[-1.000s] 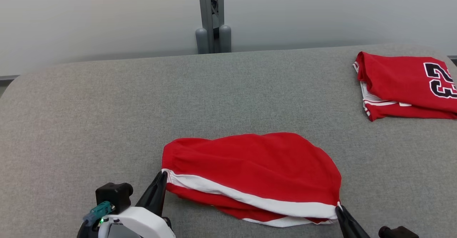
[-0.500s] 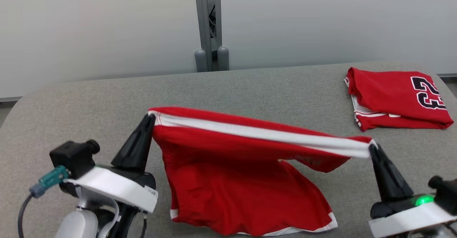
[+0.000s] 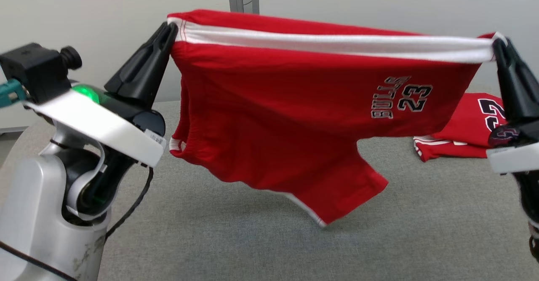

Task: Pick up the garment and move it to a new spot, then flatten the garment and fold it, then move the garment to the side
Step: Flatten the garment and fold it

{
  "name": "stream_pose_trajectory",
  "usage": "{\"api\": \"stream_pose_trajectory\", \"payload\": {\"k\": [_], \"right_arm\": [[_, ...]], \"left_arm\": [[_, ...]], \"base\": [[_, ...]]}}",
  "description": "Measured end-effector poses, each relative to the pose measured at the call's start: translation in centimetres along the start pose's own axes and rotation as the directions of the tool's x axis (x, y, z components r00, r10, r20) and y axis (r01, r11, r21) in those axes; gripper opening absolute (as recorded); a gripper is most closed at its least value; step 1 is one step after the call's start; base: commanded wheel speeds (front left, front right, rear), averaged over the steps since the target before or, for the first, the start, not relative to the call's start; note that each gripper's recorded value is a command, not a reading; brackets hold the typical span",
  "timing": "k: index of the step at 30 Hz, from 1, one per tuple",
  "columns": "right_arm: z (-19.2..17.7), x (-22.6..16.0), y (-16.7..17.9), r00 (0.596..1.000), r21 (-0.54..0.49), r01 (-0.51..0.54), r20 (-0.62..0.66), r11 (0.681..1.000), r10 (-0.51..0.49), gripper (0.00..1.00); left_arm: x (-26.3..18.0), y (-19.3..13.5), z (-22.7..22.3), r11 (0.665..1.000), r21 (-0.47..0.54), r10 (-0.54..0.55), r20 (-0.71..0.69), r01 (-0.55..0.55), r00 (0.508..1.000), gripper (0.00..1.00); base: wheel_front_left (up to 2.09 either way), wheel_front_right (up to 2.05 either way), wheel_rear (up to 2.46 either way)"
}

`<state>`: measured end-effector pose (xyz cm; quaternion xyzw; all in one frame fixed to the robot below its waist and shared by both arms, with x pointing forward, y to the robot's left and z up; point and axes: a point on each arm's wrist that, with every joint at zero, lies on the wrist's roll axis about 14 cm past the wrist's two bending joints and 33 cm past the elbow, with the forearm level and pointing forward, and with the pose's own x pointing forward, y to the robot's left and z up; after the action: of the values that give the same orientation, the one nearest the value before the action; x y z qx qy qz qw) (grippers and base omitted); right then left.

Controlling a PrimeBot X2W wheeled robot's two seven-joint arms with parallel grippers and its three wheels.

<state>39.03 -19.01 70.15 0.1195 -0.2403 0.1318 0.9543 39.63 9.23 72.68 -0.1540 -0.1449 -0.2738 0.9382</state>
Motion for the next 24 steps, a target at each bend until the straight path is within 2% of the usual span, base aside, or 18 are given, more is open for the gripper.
{"api": "stream_pose_trajectory", "payload": {"k": [5, 8, 14, 18, 24], "right_arm": [[4.2, 2.0, 0.1, 0.996, -0.064, -0.030, 0.081, 0.997, 0.035, 0.00], [4.9, 3.2, 0.2, 0.996, -0.094, -0.036, 0.081, 0.995, 0.044, 0.00], [1.7, 7.1, 0.7, 0.997, -0.107, -0.070, -0.022, 0.992, 0.068, 0.00], [-0.6, 10.9, 0.1, 0.995, -0.121, -0.075, -0.076, 0.990, 0.066, 0.00], [-3.1, 18.0, -0.9, 0.996, -0.142, -0.070, -0.068, 0.987, 0.061, 0.00]], "left_arm": [[1.3, -1.5, 1.7, 0.997, 0.005, -0.070, -0.038, 0.071, 0.997, 0.00], [2.0, -1.6, 1.1, 0.996, 0.003, -0.088, -0.098, 0.089, 0.991, 0.00], [4.8, 0.0, -2.1, 0.997, -0.006, -0.071, -0.207, 0.071, 0.976, 0.00], [8.2, 1.5, -3.0, 0.998, -0.019, -0.058, -0.196, 0.055, 0.979, 0.00], [14.1, 6.1, -3.7, 0.995, 0.099, 0.001, -0.134, 0.012, 0.991, 0.00]], "base": [[0.00, 0.00, 0.00], [0.00, 0.00, 0.00], [0.00, 0.00, 0.00], [0.00, 0.00, 0.00], [0.00, 0.00, 0.00]]}}
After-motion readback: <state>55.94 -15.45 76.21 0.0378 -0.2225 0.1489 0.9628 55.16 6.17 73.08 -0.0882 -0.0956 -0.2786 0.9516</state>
